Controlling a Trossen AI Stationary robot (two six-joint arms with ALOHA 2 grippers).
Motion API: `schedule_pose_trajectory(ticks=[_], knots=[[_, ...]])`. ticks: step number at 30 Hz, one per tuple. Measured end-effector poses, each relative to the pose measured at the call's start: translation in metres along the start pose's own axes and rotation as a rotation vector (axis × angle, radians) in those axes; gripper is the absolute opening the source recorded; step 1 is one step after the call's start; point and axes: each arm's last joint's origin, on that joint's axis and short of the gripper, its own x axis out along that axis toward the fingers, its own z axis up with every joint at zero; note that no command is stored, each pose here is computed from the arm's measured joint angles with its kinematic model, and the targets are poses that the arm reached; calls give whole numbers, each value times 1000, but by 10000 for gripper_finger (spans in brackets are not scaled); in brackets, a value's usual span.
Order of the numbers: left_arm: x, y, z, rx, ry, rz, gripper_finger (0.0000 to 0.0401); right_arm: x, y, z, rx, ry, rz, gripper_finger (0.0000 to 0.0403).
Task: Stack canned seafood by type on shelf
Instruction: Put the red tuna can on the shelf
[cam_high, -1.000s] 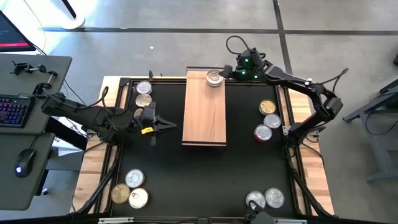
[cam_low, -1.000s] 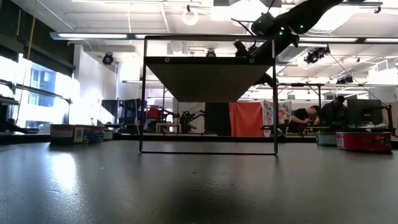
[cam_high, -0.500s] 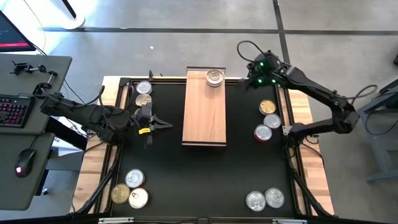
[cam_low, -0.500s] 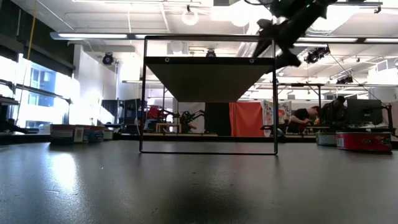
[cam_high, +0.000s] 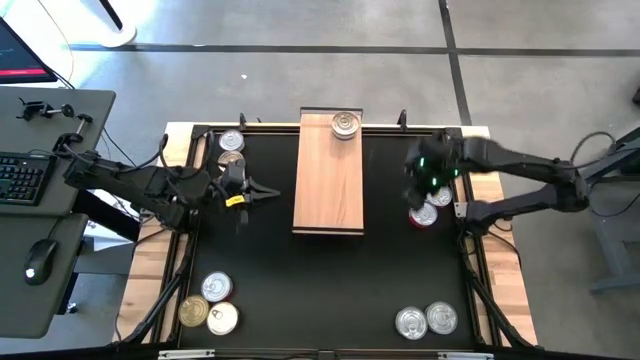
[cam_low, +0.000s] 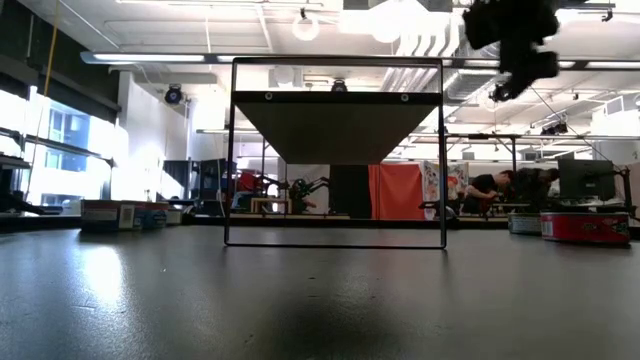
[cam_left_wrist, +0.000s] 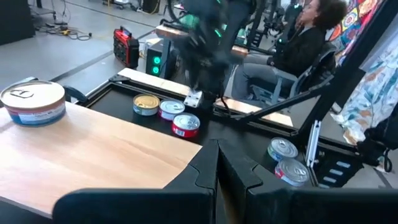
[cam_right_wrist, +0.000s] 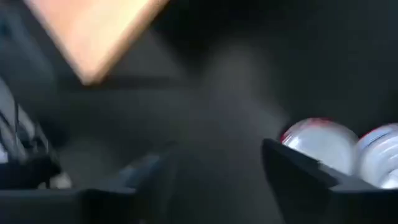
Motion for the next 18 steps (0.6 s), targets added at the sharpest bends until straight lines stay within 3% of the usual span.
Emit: schedule_pose_trajectory(ticks=[5,7,13,18], knots=[[1,-1,3,-18,-32,-7,0,45,33,-46,-79,178,89,53],[1,-1,3,-41,-34,-8,0,65,44,-69,-105,240,145,15],[9,-3,-1,-118,-13,-1,0,98,73,-126,-120,268,363,11],[37,-22,-22,-68,77,-32,0,118,84,-162,-88,323,325,3]])
